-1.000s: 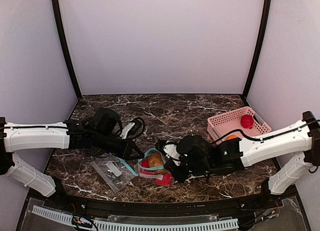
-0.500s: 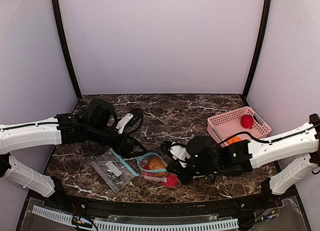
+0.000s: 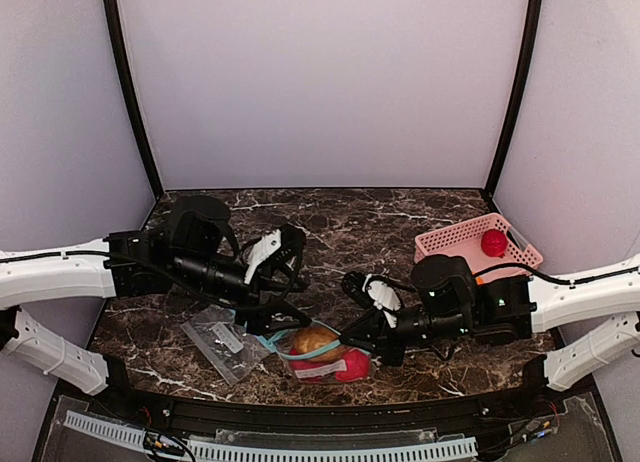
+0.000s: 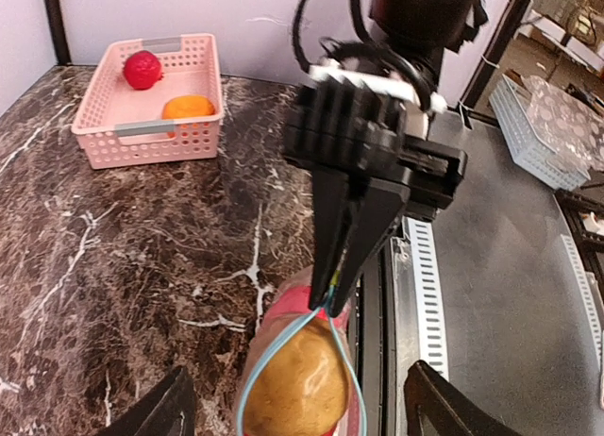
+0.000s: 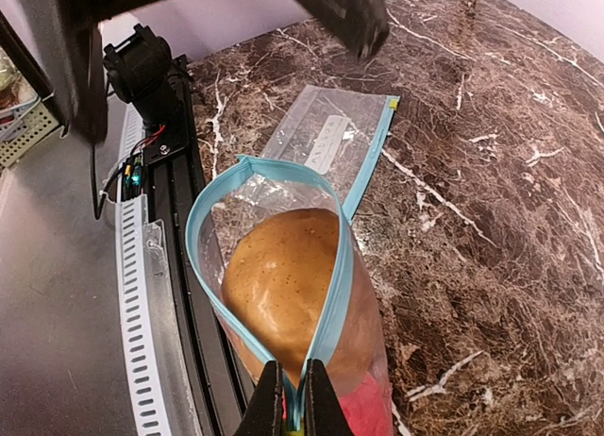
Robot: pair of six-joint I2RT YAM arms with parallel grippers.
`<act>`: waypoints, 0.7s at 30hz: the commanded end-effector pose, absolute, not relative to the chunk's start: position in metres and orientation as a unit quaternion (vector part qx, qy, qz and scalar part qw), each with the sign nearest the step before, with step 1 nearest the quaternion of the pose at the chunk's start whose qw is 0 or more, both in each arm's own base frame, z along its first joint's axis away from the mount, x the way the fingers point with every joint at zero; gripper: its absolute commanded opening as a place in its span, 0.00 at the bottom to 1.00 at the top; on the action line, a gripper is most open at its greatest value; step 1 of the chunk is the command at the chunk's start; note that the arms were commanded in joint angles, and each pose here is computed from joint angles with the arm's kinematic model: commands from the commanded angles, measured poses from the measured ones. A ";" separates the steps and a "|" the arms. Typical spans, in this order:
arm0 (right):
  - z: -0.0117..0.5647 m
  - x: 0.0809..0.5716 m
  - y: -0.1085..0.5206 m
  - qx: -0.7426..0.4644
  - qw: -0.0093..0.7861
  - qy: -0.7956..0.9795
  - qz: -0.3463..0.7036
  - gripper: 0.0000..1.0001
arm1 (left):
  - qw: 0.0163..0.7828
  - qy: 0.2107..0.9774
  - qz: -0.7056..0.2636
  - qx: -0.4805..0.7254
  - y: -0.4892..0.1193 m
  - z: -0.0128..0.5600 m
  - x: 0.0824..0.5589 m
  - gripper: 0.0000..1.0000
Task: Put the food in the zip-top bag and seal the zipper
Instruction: Pass from the left arm to the right, then pass from the right arm to the left
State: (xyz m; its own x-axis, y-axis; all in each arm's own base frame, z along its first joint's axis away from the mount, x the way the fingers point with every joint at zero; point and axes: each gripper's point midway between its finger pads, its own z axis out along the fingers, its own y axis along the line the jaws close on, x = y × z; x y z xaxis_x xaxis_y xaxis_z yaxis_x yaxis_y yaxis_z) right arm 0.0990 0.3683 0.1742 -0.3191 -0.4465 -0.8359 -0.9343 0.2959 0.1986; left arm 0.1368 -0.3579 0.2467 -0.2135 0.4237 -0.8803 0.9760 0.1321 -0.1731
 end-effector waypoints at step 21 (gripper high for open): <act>0.181 0.097 0.374 -0.461 0.329 0.716 0.409 0.00 | 0.300 0.659 -0.307 0.618 -0.395 0.151 0.111 0.81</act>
